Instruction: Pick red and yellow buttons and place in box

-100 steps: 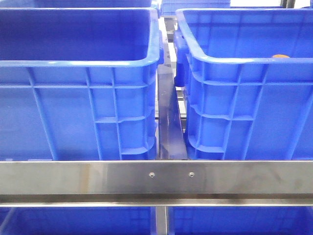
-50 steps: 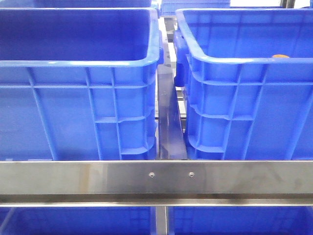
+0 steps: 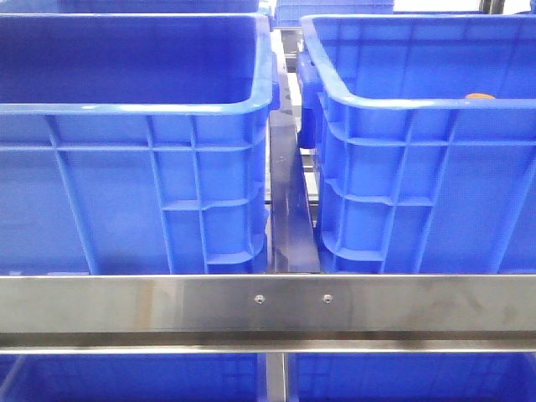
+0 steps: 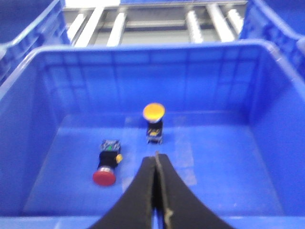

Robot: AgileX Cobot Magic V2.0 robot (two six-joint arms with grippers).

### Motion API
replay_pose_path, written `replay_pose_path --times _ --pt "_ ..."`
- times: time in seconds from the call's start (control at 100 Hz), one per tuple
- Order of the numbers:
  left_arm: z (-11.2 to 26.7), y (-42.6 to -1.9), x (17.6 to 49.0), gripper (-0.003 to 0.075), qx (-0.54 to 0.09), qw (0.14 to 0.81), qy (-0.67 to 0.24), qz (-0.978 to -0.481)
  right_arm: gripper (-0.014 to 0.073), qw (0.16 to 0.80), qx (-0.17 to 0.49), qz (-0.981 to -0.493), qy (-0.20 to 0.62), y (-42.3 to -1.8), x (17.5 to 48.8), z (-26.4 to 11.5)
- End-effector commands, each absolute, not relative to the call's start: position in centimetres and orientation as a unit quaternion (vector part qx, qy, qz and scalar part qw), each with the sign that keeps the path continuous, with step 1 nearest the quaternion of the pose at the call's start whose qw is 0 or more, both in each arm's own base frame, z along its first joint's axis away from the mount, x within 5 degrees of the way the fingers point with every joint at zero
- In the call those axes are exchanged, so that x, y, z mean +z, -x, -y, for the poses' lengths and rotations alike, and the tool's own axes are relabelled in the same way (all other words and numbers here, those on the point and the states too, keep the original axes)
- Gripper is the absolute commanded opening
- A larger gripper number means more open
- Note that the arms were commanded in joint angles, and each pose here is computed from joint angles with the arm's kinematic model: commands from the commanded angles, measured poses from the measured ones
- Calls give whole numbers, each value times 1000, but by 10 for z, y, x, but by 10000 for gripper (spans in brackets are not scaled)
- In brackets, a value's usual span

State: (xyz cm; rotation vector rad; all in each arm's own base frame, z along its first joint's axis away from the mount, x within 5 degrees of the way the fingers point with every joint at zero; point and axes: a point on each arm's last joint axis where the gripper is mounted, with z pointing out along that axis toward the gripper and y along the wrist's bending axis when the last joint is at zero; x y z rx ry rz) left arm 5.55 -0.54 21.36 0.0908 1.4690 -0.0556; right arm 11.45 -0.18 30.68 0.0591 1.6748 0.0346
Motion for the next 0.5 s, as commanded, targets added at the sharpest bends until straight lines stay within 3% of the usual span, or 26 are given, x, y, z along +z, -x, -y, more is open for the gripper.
replay_pose_path --times 0.0,0.49 --pt "5 -54 209 -19 -31 765 -37 -642 -68 723 16 -690 -26 -111 323 2" --pt "5 -54 209 -19 -31 765 -37 -642 -68 781 39 -623 -1 -56 278 -3"
